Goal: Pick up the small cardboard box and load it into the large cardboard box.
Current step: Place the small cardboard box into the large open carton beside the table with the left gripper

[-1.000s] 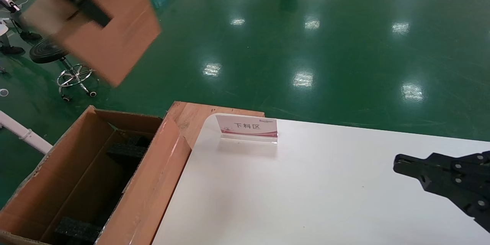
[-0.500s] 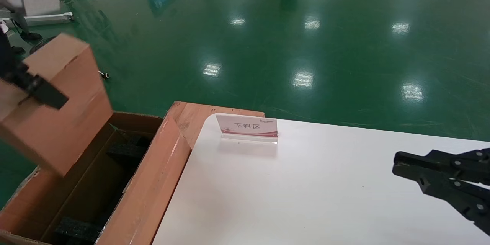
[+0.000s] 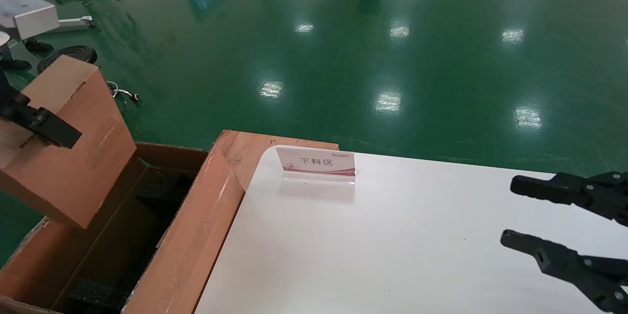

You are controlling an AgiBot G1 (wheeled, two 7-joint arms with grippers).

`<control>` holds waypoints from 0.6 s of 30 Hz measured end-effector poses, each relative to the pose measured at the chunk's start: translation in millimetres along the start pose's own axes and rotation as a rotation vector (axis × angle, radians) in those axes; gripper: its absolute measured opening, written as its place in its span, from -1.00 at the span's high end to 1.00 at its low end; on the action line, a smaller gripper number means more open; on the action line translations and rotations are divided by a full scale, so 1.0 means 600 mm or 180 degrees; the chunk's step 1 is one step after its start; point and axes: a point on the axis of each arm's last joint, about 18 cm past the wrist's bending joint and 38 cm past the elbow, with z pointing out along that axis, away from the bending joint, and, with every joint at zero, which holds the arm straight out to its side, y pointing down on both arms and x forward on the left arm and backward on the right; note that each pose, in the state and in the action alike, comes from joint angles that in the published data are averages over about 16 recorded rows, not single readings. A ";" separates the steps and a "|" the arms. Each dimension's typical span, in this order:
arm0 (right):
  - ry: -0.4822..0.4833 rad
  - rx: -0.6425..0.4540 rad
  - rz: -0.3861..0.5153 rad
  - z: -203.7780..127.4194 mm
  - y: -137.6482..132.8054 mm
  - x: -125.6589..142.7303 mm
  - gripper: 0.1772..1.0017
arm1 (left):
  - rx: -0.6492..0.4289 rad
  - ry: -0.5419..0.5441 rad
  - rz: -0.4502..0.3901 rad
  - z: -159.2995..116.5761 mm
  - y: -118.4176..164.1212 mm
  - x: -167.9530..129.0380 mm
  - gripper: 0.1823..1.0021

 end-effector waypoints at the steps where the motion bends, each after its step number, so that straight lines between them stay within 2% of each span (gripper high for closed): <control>1: 0.0000 0.0000 0.0000 0.000 0.000 0.000 0.38 | 0.0008 0.0028 -0.0014 0.004 0.003 -0.003 0.81; 10: 0.0000 0.0000 0.0000 0.000 0.000 0.000 -0.13 | -0.0013 0.0334 -0.0095 0.053 0.037 -0.022 0.81; 18: 0.0000 0.0000 0.0000 0.000 0.000 0.000 -0.54 | -0.0230 0.0694 -0.0138 0.108 0.084 -0.022 0.81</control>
